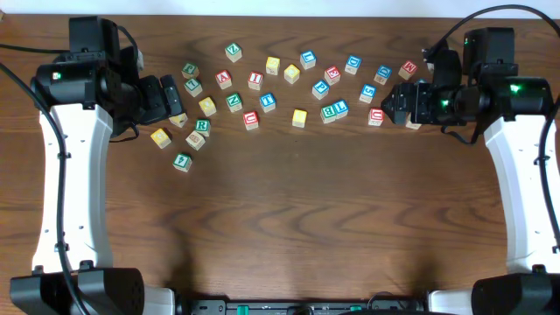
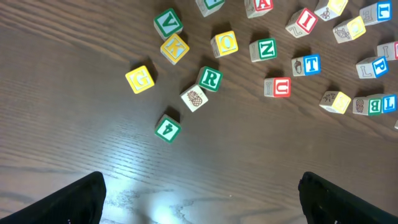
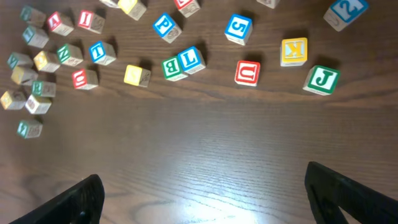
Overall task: Spell out NEURIPS
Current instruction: 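Raise both arms and move grippers above the block cluster, then lower the left gripper onto the green N block and close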
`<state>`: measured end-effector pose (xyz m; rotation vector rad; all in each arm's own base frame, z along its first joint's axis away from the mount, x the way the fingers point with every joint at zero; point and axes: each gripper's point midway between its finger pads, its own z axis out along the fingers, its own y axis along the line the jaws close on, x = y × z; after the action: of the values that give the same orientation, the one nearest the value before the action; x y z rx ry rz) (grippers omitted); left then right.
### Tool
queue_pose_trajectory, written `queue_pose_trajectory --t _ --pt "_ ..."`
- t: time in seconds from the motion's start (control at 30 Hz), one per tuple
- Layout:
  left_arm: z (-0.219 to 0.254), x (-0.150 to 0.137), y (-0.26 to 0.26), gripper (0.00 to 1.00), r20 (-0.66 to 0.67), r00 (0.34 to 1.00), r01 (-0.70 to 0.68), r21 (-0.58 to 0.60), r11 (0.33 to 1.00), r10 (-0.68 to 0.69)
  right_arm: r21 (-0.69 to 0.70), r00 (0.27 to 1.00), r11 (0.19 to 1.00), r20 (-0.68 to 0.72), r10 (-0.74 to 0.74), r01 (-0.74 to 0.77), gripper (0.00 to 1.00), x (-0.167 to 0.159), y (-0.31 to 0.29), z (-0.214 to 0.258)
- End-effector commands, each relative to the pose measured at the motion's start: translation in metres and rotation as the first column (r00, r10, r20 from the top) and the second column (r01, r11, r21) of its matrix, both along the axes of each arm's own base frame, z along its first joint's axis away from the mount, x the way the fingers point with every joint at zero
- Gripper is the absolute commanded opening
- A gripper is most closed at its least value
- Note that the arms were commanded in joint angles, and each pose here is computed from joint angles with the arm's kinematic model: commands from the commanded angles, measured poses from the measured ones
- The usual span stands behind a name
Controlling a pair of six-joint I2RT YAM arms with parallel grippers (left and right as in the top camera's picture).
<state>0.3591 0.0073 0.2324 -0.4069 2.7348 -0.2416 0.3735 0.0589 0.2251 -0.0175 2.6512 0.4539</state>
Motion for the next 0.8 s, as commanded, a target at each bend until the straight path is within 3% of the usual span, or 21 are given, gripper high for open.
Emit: queue_pose_trajectory --t 0.0,0.27,0.3,0.33,0.43,0.77 --pt "0.009 0.004 0.004 0.98 0.030 0.999 -0.021 0.012 1.000 0.020 -0.012 0.999 0.999 -0.018 -0.038 0.038 0.98 0.008 0.006 -0.006" --pt "0.011 0.008 0.004 0.98 0.047 0.999 -0.019 0.009 1.000 0.018 -0.080 0.997 0.994 0.015 -0.072 0.073 0.98 0.039 0.001 -0.026" --pt "0.013 0.013 0.002 0.94 0.070 0.997 -0.016 -0.002 1.000 0.016 -0.098 0.997 0.992 0.018 -0.081 0.083 0.98 0.041 -0.003 -0.028" --pt "0.015 0.019 -0.004 0.88 0.095 0.995 0.000 -0.030 1.000 0.003 -0.117 0.996 0.989 0.022 -0.091 0.093 0.98 0.042 -0.006 -0.029" --pt "0.025 0.047 -0.031 0.81 0.202 0.977 0.087 -0.099 0.991 -0.066 -0.168 0.992 0.978 0.045 -0.120 0.126 0.99 0.047 -0.017 -0.028" --pt "-0.029 0.124 -0.098 0.79 0.156 0.975 0.148 0.093 0.985 -0.161 -0.188 0.989 0.972 0.074 -0.130 0.142 0.99 0.053 -0.022 -0.026"
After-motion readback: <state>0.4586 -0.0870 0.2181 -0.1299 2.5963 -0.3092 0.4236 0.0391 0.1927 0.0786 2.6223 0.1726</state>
